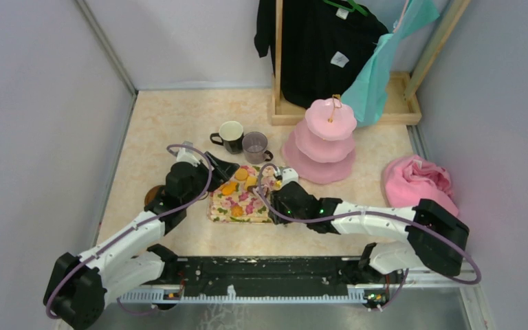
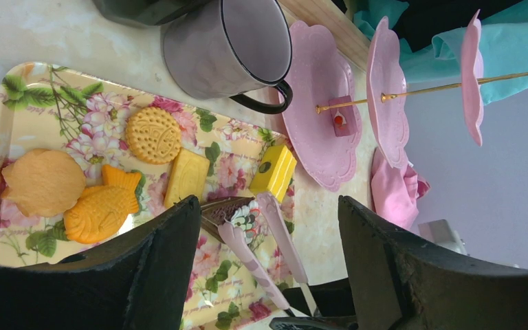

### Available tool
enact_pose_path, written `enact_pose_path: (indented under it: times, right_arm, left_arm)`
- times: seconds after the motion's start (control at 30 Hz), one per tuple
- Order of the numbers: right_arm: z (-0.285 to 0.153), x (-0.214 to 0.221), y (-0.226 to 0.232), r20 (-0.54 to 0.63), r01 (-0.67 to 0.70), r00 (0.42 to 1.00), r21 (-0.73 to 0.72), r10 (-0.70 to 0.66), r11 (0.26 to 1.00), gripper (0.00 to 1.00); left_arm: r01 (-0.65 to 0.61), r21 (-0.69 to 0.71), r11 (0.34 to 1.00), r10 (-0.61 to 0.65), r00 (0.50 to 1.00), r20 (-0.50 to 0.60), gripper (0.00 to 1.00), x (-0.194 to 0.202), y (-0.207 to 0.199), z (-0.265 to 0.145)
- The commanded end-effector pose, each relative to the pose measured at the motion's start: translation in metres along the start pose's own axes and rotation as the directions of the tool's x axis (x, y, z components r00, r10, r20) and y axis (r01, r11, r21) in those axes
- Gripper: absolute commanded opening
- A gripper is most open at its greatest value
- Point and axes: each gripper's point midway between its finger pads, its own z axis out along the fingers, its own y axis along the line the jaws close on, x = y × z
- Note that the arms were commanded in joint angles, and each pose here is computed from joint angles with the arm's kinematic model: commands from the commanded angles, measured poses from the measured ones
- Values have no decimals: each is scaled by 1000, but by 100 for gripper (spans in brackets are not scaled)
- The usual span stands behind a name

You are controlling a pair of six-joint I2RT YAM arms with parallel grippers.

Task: Serve the afternoon tea
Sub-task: Pick up the desert from the tray.

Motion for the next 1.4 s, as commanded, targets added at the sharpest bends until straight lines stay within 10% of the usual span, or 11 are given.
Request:
enact_pose_path:
  times: [0.0, 1.37]
  right_arm:
    - [-18, -29, 20, 92, 7, 996, -59, -1, 998, 0]
    - [-58, -96, -61, 365, -170, 927, 202, 87, 964, 0]
  left_arm:
    - [-7, 25, 1000, 6, 1000, 18, 78, -8, -9, -3]
    - [-6, 39, 999, 6, 1000, 10, 78, -6, -11, 0]
